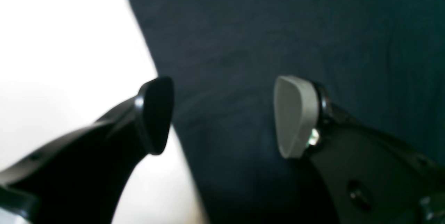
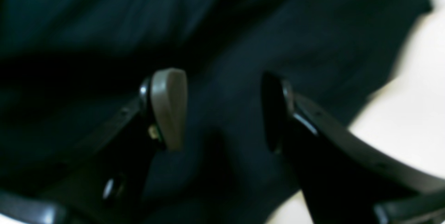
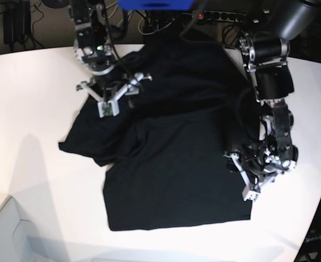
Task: Layout the t-shirt on the table in an organized manner, then fold the t-shirt properly
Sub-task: 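Pull the shirt edges with both grippers to spread it flat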
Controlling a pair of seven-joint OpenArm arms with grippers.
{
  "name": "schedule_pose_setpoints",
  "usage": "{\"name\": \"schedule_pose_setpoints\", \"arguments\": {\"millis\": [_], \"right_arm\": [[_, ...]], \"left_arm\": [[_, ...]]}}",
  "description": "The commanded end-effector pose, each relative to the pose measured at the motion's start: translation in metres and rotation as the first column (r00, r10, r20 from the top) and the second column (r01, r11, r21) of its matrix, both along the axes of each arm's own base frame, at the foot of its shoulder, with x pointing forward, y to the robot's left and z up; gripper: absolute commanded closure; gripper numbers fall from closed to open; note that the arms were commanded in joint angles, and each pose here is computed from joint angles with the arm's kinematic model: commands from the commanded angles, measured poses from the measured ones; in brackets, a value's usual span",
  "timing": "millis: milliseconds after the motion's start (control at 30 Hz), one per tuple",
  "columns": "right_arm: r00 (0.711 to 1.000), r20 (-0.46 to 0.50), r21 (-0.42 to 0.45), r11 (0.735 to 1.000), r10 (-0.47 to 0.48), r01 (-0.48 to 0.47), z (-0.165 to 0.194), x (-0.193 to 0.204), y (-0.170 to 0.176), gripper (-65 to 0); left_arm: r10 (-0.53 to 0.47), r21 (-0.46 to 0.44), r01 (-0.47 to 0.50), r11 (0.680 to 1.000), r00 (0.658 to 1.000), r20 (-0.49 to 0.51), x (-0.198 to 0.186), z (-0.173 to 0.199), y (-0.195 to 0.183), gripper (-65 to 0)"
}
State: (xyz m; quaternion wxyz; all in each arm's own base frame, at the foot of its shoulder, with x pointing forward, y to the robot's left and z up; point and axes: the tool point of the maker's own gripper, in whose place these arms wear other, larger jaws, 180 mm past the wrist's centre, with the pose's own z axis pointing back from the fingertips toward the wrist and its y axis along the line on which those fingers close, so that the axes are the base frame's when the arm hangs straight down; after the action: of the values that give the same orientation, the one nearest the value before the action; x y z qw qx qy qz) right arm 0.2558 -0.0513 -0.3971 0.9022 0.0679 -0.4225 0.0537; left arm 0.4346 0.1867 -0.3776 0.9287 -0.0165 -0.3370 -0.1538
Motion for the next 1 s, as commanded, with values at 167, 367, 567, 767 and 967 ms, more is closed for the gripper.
{"name": "schedule_pose_setpoints", "arguments": {"millis": [167, 367, 567, 767, 967], "right_arm": [[0.998, -0.027, 0.013, 0.998, 0.056, -0.056, -0.012, -0.011, 0.02, -34.1], [0.997, -0.075, -0.107, 0.994, -0.003, -0.005, -0.045, 0.02, -0.036, -34.1], [0.987, -0.05, -0.214, 0.967, -0.152, 0.138, -0.046, 0.088, -0.125, -34.4], [0.982, 0.004, -0.228, 0.956, -0.188, 0.184, -0.021, 0.155, -0.148, -34.4], [0.969, 0.171, -0.193, 0.958, -0.178, 0.21, 0.025, 0.204, -0.147, -34.4]], "left_arm": [[-0.02, -0.063, 0.019, 0.998, 1.0, -0.011, 0.018, -0.034, -0.012, -43.6], [-0.047, -0.029, 0.045, 0.999, 0.994, -0.103, -0.009, -0.079, -0.011, -43.6], [0.004, 0.108, 0.021, 0.994, 0.974, -0.227, -0.065, -0.099, 0.038, -43.6], [0.027, 0.256, 0.045, 0.966, 0.962, -0.271, -0.118, -0.076, 0.041, -43.6], [0.028, 0.273, -0.015, 0.962, 0.999, -0.045, -0.125, 0.004, 0.0, -43.6]]}}
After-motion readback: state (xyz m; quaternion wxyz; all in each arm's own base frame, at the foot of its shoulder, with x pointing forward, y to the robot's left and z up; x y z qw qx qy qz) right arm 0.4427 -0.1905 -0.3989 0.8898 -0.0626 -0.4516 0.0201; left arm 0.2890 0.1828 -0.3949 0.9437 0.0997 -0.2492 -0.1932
